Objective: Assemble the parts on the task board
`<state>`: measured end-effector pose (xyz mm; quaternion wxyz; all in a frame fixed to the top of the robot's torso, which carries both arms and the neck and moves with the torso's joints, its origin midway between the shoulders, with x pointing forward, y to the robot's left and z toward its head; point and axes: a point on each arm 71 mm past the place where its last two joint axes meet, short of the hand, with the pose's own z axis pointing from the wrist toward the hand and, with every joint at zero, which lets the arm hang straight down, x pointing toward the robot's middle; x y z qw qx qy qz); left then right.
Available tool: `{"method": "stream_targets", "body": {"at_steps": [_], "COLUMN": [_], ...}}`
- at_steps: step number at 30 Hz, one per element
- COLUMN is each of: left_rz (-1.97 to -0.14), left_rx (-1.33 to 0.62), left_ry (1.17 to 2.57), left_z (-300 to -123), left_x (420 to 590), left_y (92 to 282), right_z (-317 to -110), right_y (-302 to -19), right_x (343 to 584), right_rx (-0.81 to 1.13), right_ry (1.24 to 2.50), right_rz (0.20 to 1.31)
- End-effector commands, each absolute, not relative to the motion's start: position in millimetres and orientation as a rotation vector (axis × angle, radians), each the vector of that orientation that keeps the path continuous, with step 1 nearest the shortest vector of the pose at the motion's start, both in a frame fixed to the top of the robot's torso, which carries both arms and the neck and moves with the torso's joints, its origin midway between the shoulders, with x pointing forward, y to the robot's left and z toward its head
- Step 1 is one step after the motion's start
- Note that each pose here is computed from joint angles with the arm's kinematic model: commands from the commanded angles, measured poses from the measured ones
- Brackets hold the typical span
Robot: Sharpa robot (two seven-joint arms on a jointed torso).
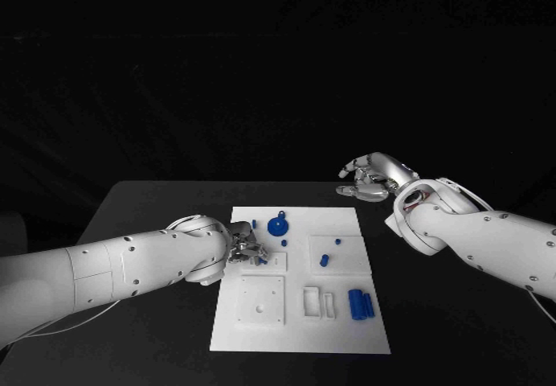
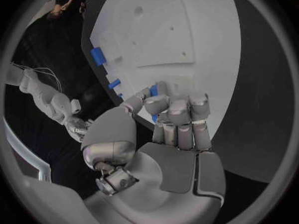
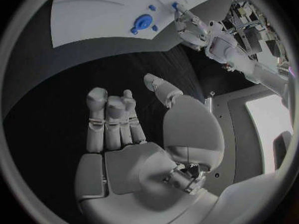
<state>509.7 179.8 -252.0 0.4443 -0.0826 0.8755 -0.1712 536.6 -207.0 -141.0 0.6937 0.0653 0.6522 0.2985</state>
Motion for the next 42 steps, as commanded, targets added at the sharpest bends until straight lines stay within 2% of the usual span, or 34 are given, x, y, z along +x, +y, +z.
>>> {"method": "stream_targets", "body": {"at_steps": [1, 26, 42], "left_rz": [-0.428, -0.425, -0.415], "left_rx": [-0.192, -0.203, -0.175], "left_ry": [2.186, 2.183, 2.233], "left_z": [-253.1, -254.1, -257.1], "left_x": [508.2, 509.2, 507.2], "left_y": [178.8, 179.6, 177.6], "right_z": [-141.3, -141.4, -141.7], "right_y": [-206.0, -205.5, -205.2], "right_x": [536.2, 536.0, 536.3], "right_rx": [0.132, 0.132, 0.132], "right_ry": [1.464, 1.464, 1.466], "right_rz": [0.673, 0.674, 0.673]}}
